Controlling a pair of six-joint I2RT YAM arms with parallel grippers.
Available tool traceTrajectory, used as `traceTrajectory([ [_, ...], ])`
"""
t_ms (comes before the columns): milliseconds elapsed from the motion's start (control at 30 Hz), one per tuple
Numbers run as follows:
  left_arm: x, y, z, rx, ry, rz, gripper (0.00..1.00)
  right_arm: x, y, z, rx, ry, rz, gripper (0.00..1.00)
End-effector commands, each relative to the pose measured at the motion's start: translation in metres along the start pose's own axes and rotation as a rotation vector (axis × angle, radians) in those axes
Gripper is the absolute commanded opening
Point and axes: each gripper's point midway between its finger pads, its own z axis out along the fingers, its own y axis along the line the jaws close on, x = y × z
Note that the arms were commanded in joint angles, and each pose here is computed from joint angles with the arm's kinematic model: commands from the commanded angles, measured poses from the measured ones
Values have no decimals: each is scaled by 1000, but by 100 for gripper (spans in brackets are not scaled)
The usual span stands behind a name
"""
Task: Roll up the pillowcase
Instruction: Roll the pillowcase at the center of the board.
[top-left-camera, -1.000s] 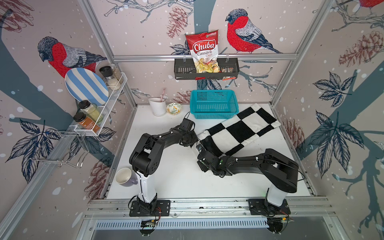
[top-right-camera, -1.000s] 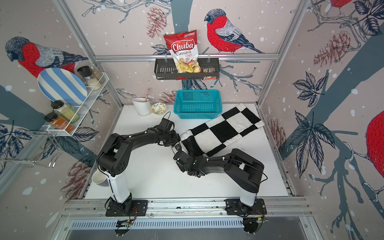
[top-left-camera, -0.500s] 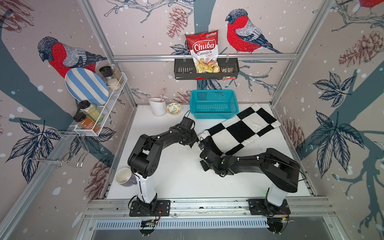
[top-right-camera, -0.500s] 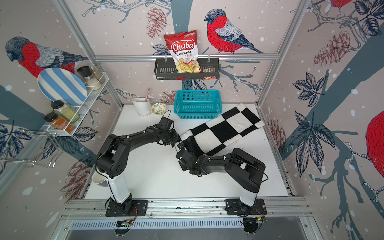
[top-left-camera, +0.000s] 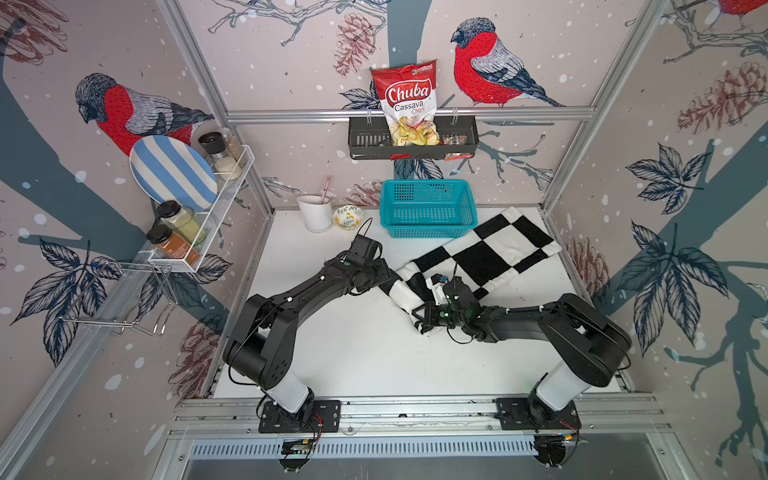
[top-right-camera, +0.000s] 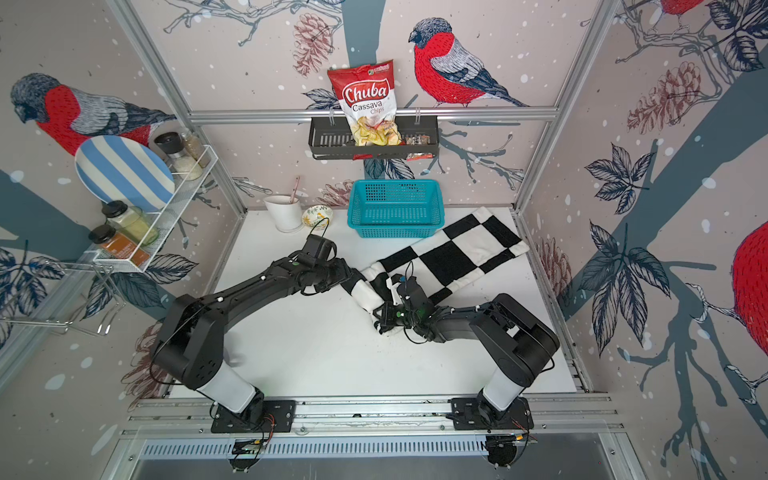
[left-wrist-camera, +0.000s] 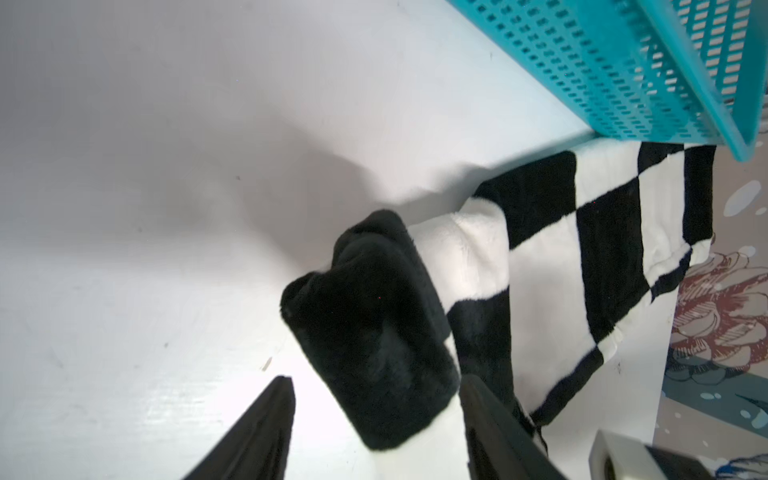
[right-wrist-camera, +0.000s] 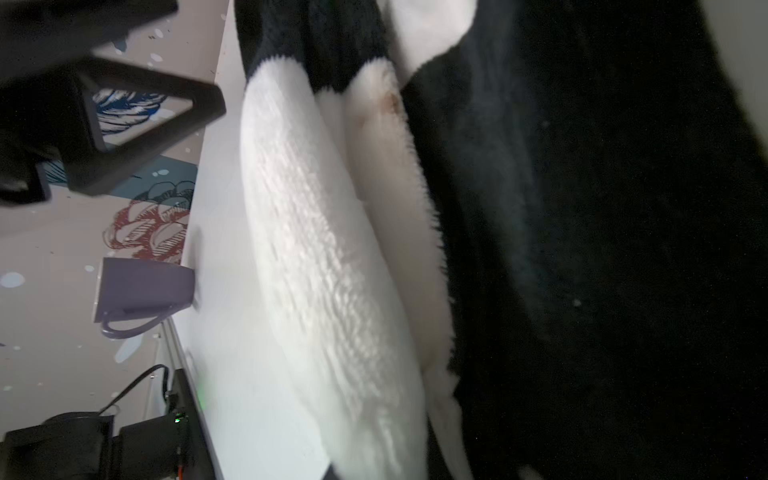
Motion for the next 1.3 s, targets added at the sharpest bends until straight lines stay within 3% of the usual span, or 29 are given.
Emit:
traceTrajectory([
  [0, 13, -8, 5, 84, 29, -49, 68, -2, 14, -2, -100, 4, 78, 0],
  [200, 15, -14, 28, 132, 43, -80, 76, 0, 13, -2, -88, 12, 66, 0],
  [333, 13, -11, 42, 96, 46, -73, 77, 2, 12, -3, -90, 14, 69, 0],
  [500, 17, -13, 63, 56, 80, -51, 69, 1, 11, -4, -90, 11, 71, 0],
  [600, 24, -9, 76, 14, 109, -34, 57, -2, 11, -7, -88, -1, 67, 0],
  [667, 28, -3, 82, -23, 125, -20, 48, -5, 10, -9, -80, -9, 60, 9],
  [800, 30, 2, 86, -67, 133, -3, 37, -10, 6, -17, -18, -33, 16, 44],
  [933, 30, 3, 87, -81, 140, 10, 36, -17, -8, -34, 169, -74, -80, 69],
  [1100, 29, -1, 87, -75, 139, 19, 36, -32, 1, -61, 478, -191, -367, 73],
  [1167, 29, -2, 87, -75, 139, 22, 36, -35, 17, -63, 505, -210, -460, 71],
  [1267, 29, -2, 88, -73, 142, 24, 36, -28, 44, -52, 433, -187, -552, 67],
])
